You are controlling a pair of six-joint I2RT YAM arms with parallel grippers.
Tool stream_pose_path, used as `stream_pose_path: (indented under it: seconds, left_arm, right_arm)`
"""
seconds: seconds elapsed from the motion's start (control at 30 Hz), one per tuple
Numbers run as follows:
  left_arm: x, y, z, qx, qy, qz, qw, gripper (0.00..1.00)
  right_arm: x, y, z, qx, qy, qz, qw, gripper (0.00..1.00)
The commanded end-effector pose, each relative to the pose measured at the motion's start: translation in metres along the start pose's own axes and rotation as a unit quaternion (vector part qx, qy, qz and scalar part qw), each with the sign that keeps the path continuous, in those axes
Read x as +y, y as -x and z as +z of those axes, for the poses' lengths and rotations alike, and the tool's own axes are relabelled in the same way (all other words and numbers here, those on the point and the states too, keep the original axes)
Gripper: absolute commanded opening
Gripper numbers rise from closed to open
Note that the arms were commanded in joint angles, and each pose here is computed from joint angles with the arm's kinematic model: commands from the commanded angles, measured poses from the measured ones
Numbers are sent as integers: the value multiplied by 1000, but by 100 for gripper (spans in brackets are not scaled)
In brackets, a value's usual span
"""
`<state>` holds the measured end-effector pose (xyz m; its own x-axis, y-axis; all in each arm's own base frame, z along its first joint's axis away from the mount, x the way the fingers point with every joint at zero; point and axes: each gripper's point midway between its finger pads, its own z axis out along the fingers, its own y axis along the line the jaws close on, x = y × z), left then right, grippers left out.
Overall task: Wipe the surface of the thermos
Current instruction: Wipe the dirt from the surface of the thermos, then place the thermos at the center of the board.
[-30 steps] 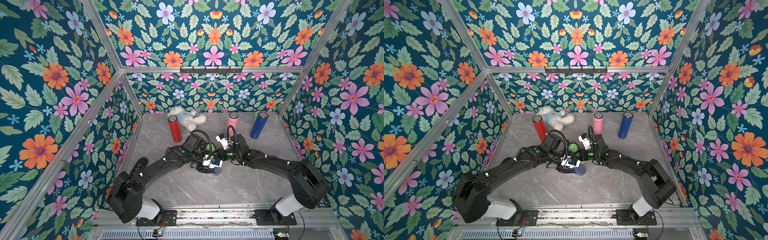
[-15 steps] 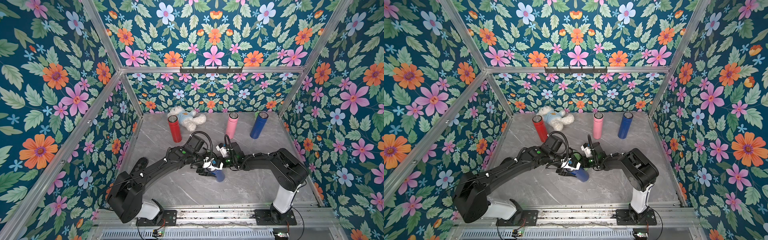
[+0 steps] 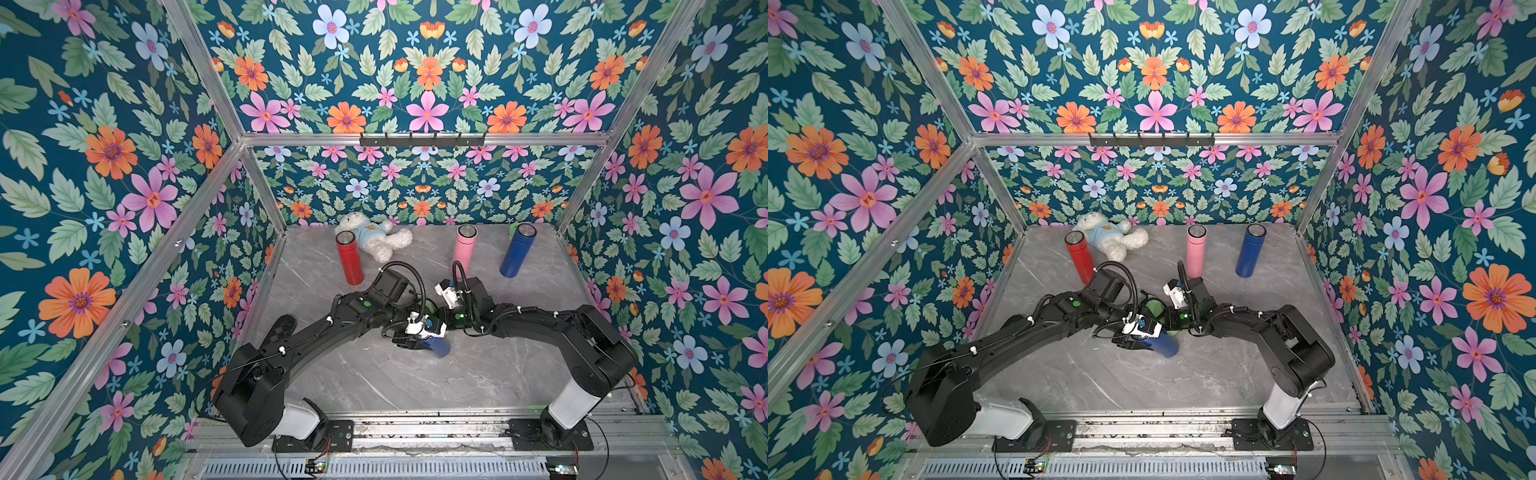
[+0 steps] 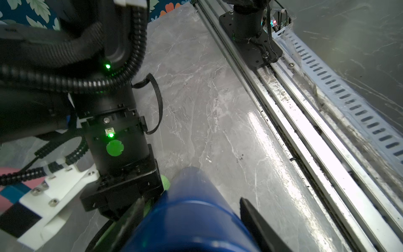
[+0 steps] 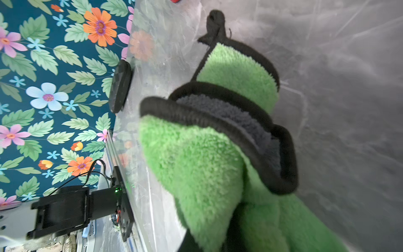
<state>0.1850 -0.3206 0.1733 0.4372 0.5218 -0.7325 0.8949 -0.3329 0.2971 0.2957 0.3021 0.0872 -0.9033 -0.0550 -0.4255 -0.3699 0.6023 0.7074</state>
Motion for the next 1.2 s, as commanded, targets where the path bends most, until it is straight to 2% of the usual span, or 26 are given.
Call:
stream_pose_path:
  seconds: [0.0,0.17,0.3,0.63,0.73,0.83,1.03,1.17]
  left_arm:
    - [7,-13,-3,40,25,19,999,0]
    - [9,-13,-6,46,31,21,998,0]
    - [10,-11,-7,47,31,22,998,0]
    - [13,-12,-10,55,38,27,997,0]
    - [12,-14,-9,57,36,26,997,0]
    - [12,-15,-8,59,34,23,997,0]
    - [13,-18,-7,67,28,18,997,0]
    - [13,-19,-5,70,23,13,997,0]
  right_arm:
    - [30,9,-19,-4,32,-13,999,0]
    - [60,16,-48,-11,55,-23,998,0]
    - [60,11,-53,-5,56,-17,998,0]
    - [-10,-39,4,44,45,54,997,0]
    - [-17,-43,11,50,42,61,996,0]
    - [-5,-37,2,46,51,51,996,0]
    - [57,-12,-45,13,105,6,994,0]
    - [66,-11,-55,7,113,2,994,0]
